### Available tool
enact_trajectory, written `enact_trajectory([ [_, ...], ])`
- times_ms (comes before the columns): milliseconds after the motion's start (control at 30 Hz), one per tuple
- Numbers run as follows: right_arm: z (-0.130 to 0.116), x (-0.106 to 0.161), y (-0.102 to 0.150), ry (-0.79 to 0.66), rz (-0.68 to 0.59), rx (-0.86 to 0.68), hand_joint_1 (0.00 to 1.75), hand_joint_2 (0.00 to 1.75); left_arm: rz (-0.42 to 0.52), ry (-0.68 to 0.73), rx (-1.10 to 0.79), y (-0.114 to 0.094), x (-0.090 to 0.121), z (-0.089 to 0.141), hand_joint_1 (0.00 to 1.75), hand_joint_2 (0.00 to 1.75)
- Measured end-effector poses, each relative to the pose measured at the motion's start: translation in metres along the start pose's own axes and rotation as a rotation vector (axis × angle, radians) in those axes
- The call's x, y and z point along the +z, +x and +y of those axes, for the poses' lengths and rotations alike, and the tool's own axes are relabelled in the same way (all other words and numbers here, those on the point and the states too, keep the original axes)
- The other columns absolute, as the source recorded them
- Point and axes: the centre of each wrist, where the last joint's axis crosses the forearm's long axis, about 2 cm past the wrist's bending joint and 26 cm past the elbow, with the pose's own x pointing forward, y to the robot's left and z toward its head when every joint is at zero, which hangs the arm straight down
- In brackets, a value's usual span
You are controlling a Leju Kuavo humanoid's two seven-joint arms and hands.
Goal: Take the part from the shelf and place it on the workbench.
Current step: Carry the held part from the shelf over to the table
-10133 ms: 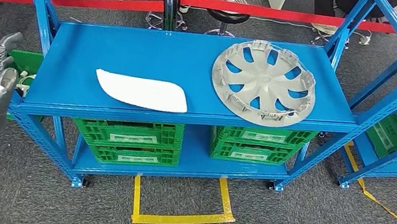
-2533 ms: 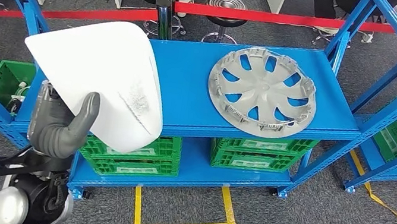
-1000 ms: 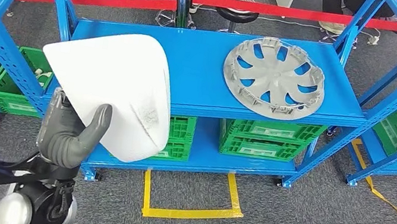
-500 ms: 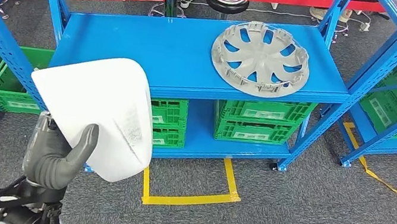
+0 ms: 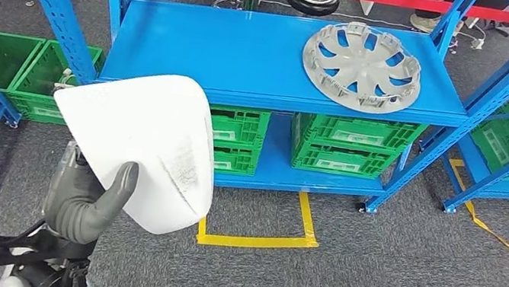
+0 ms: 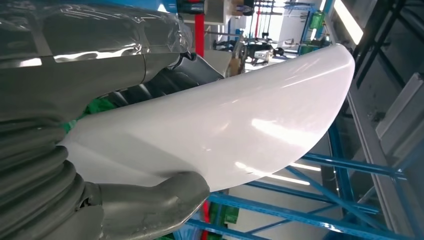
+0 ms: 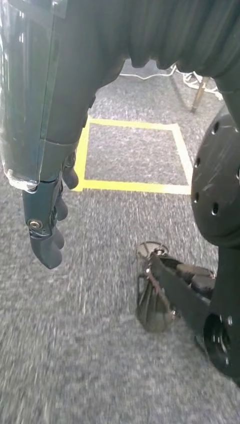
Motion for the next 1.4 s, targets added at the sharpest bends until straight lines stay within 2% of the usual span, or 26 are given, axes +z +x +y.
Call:
enact_trajectory([
  [633,-0.021,-0.002,0.001,-0.046,-0.066,-0.005,0.00,1.75,-0.049,0.034,0.006,-0.004,0.001,-0.002,1.75,1.75],
  [1400,-0.019,-0.002,-0.006,-0.041,-0.051,-0.011,0.00,1.75,-0.045,0.050,0.007,-0.003,0.007,-0.004,1.75,1.75],
])
